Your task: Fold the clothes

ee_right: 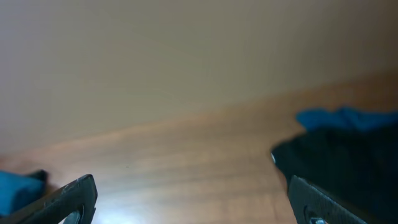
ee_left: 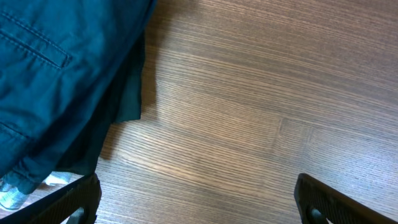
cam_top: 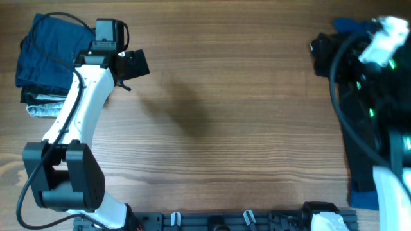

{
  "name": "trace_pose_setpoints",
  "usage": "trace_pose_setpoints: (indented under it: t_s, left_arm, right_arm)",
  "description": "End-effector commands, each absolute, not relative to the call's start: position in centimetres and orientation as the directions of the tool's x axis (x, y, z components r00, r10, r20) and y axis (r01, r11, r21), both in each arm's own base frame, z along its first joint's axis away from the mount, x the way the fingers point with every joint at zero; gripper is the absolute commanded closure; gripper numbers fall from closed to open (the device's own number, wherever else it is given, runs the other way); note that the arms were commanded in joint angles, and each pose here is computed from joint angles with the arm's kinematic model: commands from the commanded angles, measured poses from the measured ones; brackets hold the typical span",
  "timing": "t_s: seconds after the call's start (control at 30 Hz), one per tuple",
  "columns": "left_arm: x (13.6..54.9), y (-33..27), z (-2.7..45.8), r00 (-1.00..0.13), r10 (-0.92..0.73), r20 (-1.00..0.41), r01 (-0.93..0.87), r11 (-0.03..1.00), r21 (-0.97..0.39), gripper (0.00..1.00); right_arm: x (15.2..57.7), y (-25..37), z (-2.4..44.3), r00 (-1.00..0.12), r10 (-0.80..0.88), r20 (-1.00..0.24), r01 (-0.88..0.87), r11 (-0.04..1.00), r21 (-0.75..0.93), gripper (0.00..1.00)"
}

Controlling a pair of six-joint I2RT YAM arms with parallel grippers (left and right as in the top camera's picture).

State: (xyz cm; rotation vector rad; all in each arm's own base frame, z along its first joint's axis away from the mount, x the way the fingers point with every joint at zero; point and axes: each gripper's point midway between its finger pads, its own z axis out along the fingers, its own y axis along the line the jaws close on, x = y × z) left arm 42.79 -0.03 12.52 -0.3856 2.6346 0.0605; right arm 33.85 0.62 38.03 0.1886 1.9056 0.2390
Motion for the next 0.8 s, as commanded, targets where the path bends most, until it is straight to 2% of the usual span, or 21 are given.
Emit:
trace_pose_setpoints:
  t_s: [0.0, 0.1, 0.13, 0.3, 0.4, 0.53, 0.77]
  left_arm:
    - [42.8, 0.1, 12.6, -0.845, -0.262, -0.466, -0.285, 0.958, -0.022, 0.00]
    - [42.8, 0.1, 12.6, -0.845, -0.262, -0.466, -0.285, 0.958, -0.022, 0.00]
    - [42.8, 0.1, 12.6, -0.845, -0.262, -0.466, -0.285, 0.958, -0.022, 0.00]
    - [42.8, 0.1, 12.6, -0.845, -0.262, -0.466, -0.285, 0.958, -0.022, 0.00]
    - [42.8, 0.1, 12.6, -0.845, -0.262, -0.467, -0.285, 0.958, -0.022, 0.00]
    - [42.8, 0.1, 12.6, -0.845, -0.262, -0.466, -0.285, 0.958, -0.022, 0.00]
    - [42.8, 0.1, 12.6, -0.845, -0.262, -0.466, -0.285, 0.958, -0.022, 0.00]
  right_arm:
    - [29.3, 3.2, 42.4, -0.217, 0.222, -0.951, -0.098, 0.964, 0.248, 0.01]
    - [24.5, 4.5, 44.0, -0.119, 0.219, -0.968, -0.176, 0.955, 0.238, 0.01]
    - [21.7, 4.2, 43.3, -0.072, 0.226, -0.972, -0.191, 0.953, 0.236, 0.01]
    - [17.7, 3.3, 39.2, 0.069, 0.245, -0.967, -0.210, 0.951, 0.226, 0.01]
    - [17.6, 3.0, 35.8, 0.120, 0.261, -0.958, -0.204, 0.951, 0.233, 0.01]
    - [19.7, 2.8, 32.2, 0.181, 0.333, -0.925, -0.218, 0.931, 0.292, 0.00]
    - [22.4, 3.1, 27.8, 0.258, 0.307, -0.916, -0.230, 0.940, 0.250, 0.01]
